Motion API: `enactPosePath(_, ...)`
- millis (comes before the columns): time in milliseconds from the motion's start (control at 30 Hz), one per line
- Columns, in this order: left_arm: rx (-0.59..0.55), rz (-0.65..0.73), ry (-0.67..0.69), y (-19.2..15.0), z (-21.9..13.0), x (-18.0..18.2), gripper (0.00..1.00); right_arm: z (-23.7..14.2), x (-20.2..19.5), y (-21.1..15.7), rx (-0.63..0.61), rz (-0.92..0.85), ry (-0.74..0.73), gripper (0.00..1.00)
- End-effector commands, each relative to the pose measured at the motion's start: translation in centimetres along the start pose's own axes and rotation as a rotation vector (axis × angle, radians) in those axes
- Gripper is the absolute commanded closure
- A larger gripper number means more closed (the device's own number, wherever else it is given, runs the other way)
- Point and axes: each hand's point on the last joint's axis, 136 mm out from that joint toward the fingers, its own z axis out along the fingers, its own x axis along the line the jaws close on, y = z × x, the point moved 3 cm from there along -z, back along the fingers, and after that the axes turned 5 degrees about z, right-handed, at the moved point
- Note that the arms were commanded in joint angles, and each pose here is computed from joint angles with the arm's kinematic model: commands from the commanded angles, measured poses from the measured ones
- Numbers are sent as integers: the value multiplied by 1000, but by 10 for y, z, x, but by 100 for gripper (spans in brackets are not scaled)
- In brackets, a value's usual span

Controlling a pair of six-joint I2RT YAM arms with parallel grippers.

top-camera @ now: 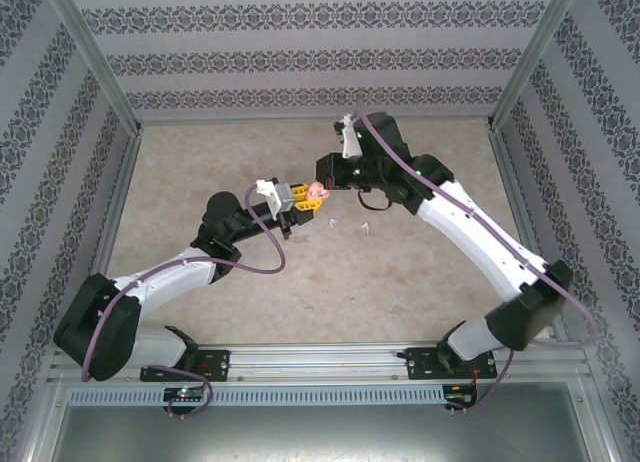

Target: Insert the wireless bluetooth earbuds into the charging case

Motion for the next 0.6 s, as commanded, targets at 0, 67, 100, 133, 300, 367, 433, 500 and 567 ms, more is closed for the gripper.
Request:
enactPosePath(0, -20, 14, 34, 6, 4, 5, 100, -31, 0, -27, -1, 0, -6, 100)
enactPosePath(67, -19, -7, 42, 3, 5, 6, 100, -47, -20, -21, -111, 38, -76, 97)
enactPosePath(100, -18, -27, 56, 2, 4, 8, 100, -56, -33, -18, -171, 73, -111, 96)
enactPosePath(133, -13, -50, 72, -2, 4, 9, 100, -63, -46, -15, -224, 109, -137, 94)
enactPosePath(300, 87, -262, 203, -29, 1, 28, 100, -69, -98, -35, -319, 258, -204, 87)
enactPosePath(367, 154, -378, 261, -46, -2, 35, 100, -62, -111, -51, -297, 287, -222, 85)
enactPosePath(433, 247, -469, 294, -66, -6, 38, 100, -55, -122, -66, -268, 306, -233, 84)
enactPosePath(500, 329, -514, 335, -86, -13, 40, 100, -49, -131, -79, -246, 321, -248, 83)
enactPosePath(567, 384, -524, 365, -102, -22, 40, 100, -43, -137, -91, -230, 325, -261, 83)
